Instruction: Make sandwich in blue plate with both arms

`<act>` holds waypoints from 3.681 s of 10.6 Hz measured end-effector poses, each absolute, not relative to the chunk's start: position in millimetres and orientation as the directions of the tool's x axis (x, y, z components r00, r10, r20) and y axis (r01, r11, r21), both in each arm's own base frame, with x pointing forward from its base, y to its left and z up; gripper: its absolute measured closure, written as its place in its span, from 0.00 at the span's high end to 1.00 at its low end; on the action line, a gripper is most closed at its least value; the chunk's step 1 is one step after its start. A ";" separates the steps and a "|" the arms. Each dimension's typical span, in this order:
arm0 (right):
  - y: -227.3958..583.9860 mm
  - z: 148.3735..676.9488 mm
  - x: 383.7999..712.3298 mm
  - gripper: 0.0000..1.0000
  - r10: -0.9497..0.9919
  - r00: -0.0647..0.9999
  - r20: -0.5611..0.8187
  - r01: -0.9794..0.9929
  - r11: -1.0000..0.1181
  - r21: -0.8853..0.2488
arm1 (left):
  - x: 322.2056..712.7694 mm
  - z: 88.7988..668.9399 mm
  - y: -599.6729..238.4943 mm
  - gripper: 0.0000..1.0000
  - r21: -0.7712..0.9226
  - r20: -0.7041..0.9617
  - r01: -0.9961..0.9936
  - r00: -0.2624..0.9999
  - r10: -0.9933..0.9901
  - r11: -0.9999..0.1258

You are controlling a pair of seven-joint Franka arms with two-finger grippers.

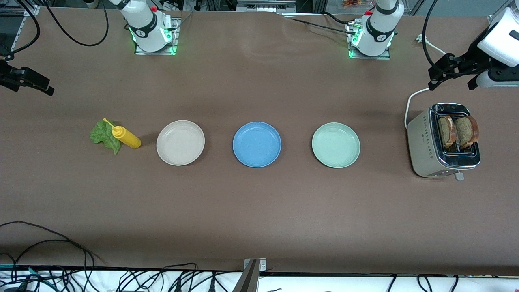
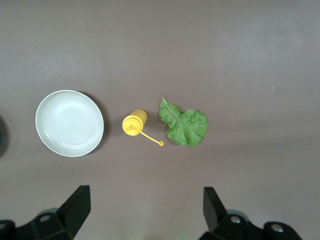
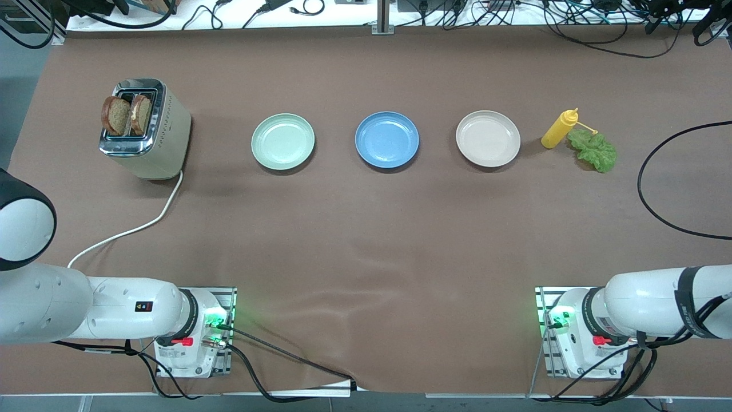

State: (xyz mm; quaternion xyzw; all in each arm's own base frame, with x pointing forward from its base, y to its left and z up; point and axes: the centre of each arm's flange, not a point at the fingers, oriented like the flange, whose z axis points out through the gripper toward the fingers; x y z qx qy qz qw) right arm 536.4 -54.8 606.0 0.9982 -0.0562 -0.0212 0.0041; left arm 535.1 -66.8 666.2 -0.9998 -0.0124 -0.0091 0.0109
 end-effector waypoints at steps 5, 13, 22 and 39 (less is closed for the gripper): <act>-54.8 606.0 536.4 1.00 -0.112 0.993 -0.042 -0.112 -0.994 0.011 | 535.2 666.2 -66.1 1.00 -0.022 0.018 0.026 0.999 0.026 -0.999; -53.7 605.5 536.5 1.00 -0.110 0.993 -0.044 -0.110 -0.994 0.011 | 546.4 646.5 -33.8 1.00 -0.021 0.032 0.085 0.996 0.085 -0.996; -52.7 604.9 536.6 1.00 -0.109 0.993 -0.047 -0.108 -0.994 0.011 | 562.1 546.3 20.1 1.00 -0.199 -0.013 0.036 0.999 0.039 -0.979; -51.9 601.0 539.2 1.00 -0.107 0.993 -0.051 -0.106 -0.994 0.011 | 554.9 374.6 99.1 0.87 -0.159 -0.217 -0.062 0.976 -0.026 -0.985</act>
